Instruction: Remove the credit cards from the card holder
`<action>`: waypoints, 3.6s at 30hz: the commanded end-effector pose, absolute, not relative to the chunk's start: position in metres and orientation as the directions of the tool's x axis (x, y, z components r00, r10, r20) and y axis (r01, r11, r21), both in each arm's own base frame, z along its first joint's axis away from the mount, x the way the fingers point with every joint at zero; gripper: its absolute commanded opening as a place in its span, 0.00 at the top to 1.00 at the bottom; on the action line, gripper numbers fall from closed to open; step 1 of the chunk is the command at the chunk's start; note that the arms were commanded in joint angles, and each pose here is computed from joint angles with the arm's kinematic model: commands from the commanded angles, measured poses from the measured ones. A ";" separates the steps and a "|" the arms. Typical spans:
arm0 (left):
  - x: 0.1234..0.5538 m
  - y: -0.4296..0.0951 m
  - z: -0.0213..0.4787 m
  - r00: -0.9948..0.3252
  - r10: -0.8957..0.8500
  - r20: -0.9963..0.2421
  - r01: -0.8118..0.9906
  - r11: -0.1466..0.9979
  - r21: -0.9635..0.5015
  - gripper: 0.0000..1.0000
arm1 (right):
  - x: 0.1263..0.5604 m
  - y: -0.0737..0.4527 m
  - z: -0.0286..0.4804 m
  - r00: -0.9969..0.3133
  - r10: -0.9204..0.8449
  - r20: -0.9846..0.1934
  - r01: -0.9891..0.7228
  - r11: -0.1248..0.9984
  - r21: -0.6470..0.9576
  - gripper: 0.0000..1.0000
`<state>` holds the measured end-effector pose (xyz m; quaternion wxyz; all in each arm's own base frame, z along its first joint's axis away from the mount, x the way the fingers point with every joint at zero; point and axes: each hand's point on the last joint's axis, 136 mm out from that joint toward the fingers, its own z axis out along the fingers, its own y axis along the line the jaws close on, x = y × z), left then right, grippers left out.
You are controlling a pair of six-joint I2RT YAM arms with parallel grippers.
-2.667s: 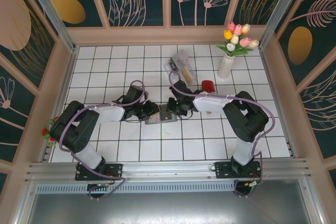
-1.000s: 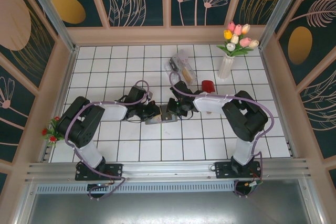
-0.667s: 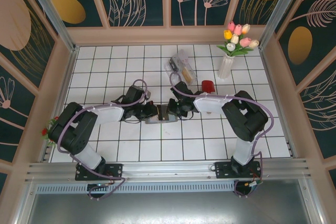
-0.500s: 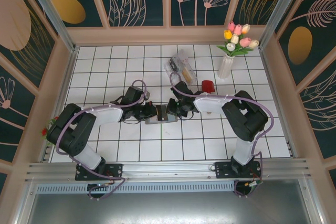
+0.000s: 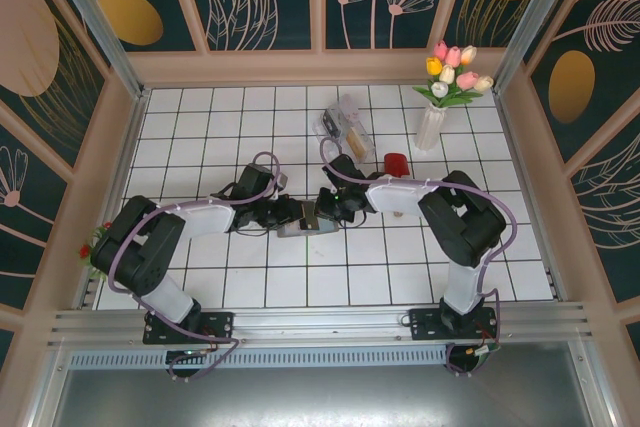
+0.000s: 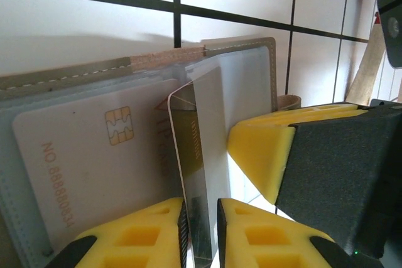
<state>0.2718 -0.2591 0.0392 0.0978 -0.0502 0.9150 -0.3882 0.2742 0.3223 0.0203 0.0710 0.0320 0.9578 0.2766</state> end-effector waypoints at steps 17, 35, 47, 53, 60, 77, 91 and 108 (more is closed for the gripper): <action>0.266 -0.225 0.045 -0.971 -0.125 -0.206 0.014 0.825 -0.564 1.00 | 0.260 0.297 0.001 -0.991 0.113 -0.078 0.069 0.901 0.428 0.87; 0.317 -0.236 0.198 -0.831 -0.263 -0.490 0.170 0.718 -0.675 0.99 | 0.303 0.322 0.231 -0.818 0.217 -0.532 -0.373 0.503 0.780 0.48; 0.324 -0.280 0.292 -0.794 -0.390 -0.466 0.351 0.332 -0.876 0.98 | 0.320 0.277 0.276 -0.800 0.381 -0.464 -0.388 0.261 0.884 0.16; 0.313 -0.286 0.314 -0.814 -0.386 -0.434 0.376 0.218 -0.900 0.97 | 0.316 0.289 0.295 -0.844 0.350 -0.407 -0.398 0.101 0.912 0.22; 0.317 -0.284 0.318 -0.820 -0.426 -0.382 0.337 0.179 -0.924 0.99 | 0.307 0.296 0.311 -0.860 0.330 -0.390 -0.416 -0.009 0.909 0.47; 0.327 -0.267 0.287 -0.822 -0.475 -0.315 0.206 0.267 -0.941 0.72 | 0.316 0.296 0.299 -0.856 0.352 -0.377 -0.387 0.046 0.921 1.00; 0.339 -0.159 0.163 -0.736 -0.594 -0.326 -0.198 0.648 -0.735 0.02 | 0.383 0.270 0.232 -0.709 0.198 -0.677 -0.368 0.715 0.595 1.00; 0.329 -0.151 0.125 -0.785 -0.516 -0.343 -0.206 0.739 -0.641 0.02 | 0.494 0.276 0.188 -0.549 -0.201 -0.811 -0.397 0.917 0.041 1.00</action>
